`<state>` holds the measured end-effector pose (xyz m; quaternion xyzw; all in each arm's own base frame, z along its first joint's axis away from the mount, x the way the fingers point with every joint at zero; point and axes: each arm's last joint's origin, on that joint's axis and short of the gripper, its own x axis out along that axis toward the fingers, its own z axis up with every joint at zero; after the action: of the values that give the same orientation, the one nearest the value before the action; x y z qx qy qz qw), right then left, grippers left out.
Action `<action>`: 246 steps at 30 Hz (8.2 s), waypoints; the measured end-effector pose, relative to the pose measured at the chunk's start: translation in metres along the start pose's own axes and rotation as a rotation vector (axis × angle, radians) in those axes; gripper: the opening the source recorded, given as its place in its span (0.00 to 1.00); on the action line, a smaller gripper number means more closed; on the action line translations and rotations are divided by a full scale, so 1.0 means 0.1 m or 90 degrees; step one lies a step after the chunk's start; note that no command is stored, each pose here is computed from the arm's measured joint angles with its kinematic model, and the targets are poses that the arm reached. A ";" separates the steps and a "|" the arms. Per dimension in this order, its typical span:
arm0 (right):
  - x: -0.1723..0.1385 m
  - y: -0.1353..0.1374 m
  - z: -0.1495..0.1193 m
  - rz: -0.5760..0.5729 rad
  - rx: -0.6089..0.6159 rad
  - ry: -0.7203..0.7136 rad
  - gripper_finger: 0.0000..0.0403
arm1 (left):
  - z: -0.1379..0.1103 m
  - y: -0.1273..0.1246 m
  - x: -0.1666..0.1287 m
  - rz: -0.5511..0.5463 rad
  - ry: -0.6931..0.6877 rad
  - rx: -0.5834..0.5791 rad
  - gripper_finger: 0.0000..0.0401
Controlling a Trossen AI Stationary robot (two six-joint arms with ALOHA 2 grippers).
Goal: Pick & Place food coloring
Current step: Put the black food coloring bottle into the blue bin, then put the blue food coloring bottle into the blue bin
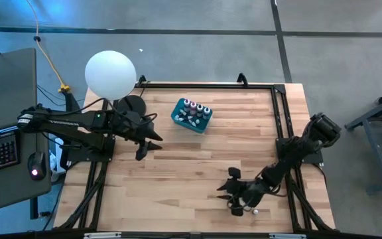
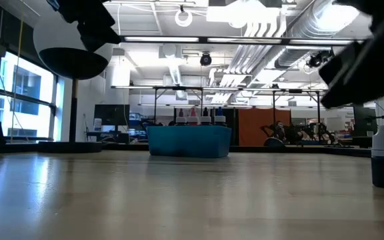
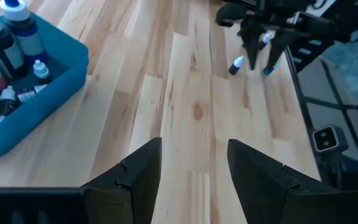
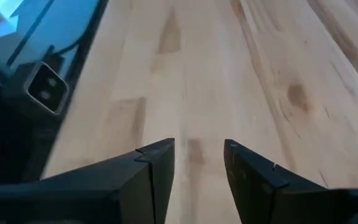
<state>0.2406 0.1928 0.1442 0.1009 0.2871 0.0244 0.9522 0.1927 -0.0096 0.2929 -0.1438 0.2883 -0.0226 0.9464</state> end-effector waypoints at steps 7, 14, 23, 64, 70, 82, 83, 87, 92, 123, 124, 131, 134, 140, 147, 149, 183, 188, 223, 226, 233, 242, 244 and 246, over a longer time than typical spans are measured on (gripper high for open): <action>-0.06 -0.28 -0.33 0.011 0.050 -0.026 0.34 | 0.00 0.00 0.00 -0.002 0.001 -0.025 0.45; -0.09 -0.38 -0.42 0.022 0.039 -0.033 0.34 | 0.02 -0.01 0.00 -0.005 -0.011 -0.029 0.45; 0.00 -0.44 -0.43 0.064 0.012 0.001 0.33 | 0.04 -0.01 0.00 -0.009 -0.023 -0.037 0.45; 0.47 -2.00 1.29 -0.471 0.073 -0.208 0.13 | 0.01 0.00 0.00 0.001 -0.006 0.049 0.45; 0.47 -2.11 1.25 -0.441 0.100 -0.193 0.25 | -0.01 0.01 0.00 0.004 0.006 0.048 0.45; 0.51 -1.81 1.45 -0.337 0.008 -0.200 0.33 | -0.02 0.01 0.01 0.008 0.013 0.047 0.45; 0.51 -1.72 1.50 -0.315 -0.007 -0.199 0.33 | -0.02 0.01 0.02 0.008 0.015 0.047 0.45; 0.44 -1.29 1.71 -0.248 -0.060 -0.144 0.33 | -0.02 0.01 0.03 0.008 0.016 0.047 0.45; 0.26 -0.69 1.84 -0.203 -0.072 -0.016 0.33 | -0.03 0.02 0.05 0.012 0.023 0.046 0.45; -0.40 0.39 0.75 -0.419 0.582 0.541 0.33 | 0.00 0.03 0.10 0.029 0.013 0.042 0.45; -0.38 0.39 0.73 -0.427 0.581 0.549 0.33 | 0.00 0.03 0.10 0.029 0.013 0.042 0.45; -0.25 0.41 0.61 -0.467 0.610 0.576 0.33 | -0.01 0.03 0.10 0.030 0.015 0.046 0.45; -0.21 0.42 0.56 -0.484 0.621 0.600 0.33 | -0.01 0.03 0.10 0.030 0.015 0.047 0.45; -0.14 0.43 0.45 -0.523 0.600 0.603 0.33 | -0.01 0.03 0.10 0.030 0.018 0.046 0.45; -0.04 0.42 0.35 -0.549 0.593 0.619 0.33 | -0.02 0.03 0.10 0.031 0.021 0.046 0.45; -0.03 0.42 0.34 -0.553 0.591 0.613 0.33 | -0.02 0.03 0.10 0.031 0.022 0.046 0.45; 0.34 -0.29 0.89 -0.415 0.451 0.282 0.19 | -0.02 0.03 0.10 0.031 0.024 0.052 0.45; 0.60 -1.03 1.59 -0.356 0.325 0.140 0.18 | -0.01 0.03 0.10 0.030 0.021 0.061 0.45; 0.64 -2.63 1.46 -0.397 0.200 0.159 0.36 | -0.02 0.03 0.10 0.031 0.029 0.103 0.45; 0.64 -2.64 1.47 -0.392 0.185 0.161 0.39 | -0.03 0.03 0.10 0.031 0.030 0.102 0.45; 0.66 -2.33 1.78 -0.296 0.129 0.161 0.39 | -0.03 0.03 0.10 0.031 0.032 0.102 0.45; 0.47 -1.15 2.12 -0.169 0.049 0.247 0.33 | -0.03 0.03 0.10 0.031 0.032 0.102 0.45; 0.41 -0.84 2.10 -0.135 0.058 0.260 0.33 | -0.03 0.03 0.10 0.031 0.031 0.102 0.45; 0.38 -0.55 2.03 -0.098 0.076 0.267 0.33 | -0.03 0.03 0.10 0.031 0.031 0.099 0.45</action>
<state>0.3835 0.1069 0.2782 0.1273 0.4867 -0.0449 0.8631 0.1993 -0.0083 0.2845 -0.0620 0.3123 -0.0251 0.9476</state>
